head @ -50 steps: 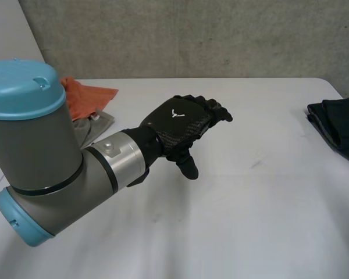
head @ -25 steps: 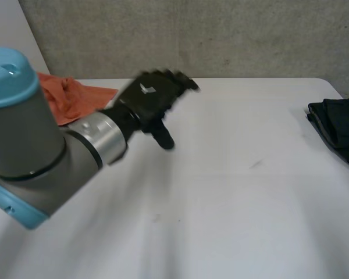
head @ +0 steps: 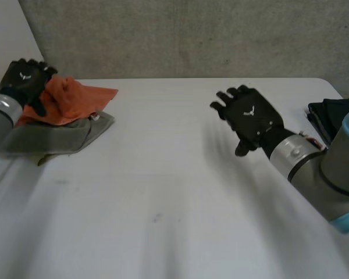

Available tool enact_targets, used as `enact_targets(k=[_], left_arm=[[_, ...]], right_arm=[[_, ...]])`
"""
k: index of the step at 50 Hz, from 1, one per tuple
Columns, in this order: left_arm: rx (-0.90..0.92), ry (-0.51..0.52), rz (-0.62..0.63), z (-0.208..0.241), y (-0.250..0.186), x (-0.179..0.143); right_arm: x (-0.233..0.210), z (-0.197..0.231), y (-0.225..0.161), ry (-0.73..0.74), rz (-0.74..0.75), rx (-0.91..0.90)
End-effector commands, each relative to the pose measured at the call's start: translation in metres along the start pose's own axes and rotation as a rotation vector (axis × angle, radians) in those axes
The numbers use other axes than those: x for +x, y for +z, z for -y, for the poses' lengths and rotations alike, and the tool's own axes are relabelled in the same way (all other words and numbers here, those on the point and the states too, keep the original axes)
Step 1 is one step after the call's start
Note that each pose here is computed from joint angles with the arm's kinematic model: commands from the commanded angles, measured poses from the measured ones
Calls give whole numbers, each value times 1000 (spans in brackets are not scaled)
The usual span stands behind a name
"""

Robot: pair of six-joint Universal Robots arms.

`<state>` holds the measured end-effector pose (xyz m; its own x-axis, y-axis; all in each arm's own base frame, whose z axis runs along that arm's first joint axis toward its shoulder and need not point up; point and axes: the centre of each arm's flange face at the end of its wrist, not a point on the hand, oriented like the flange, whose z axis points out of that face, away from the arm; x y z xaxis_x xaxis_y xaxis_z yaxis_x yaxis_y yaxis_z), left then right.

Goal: Fold the laundry.

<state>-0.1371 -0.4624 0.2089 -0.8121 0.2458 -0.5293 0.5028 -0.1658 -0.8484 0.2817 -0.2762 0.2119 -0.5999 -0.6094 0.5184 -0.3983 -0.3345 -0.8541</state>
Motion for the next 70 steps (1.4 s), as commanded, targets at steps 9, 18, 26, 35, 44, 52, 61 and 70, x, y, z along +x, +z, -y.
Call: enact_targets(k=[9,18,26,35,44,52,61,70], left_arm=[[-6,84,17,-77,48,3],[75,117,52,-89,72,6],[158,148,135,-65,81,22],[364,45,248,55,37,16],[435,-285,-37,162,-69,88],[223,-577,-504,184,-182,205],[127,-565,-601,177,-204,233],[120,-549,-413,163,-163,182]], right_arm=[[-7,-25,-9,34,-2,-101],[-19,-37,-21,58,28,-150],[-23,-41,-27,69,38,-174],[-12,-47,-26,71,4,-188],[8,-42,-21,59,-100,-195],[33,-33,-19,38,-204,-183],[38,-30,-17,31,-208,-168],[29,-30,-21,50,-155,-200]])
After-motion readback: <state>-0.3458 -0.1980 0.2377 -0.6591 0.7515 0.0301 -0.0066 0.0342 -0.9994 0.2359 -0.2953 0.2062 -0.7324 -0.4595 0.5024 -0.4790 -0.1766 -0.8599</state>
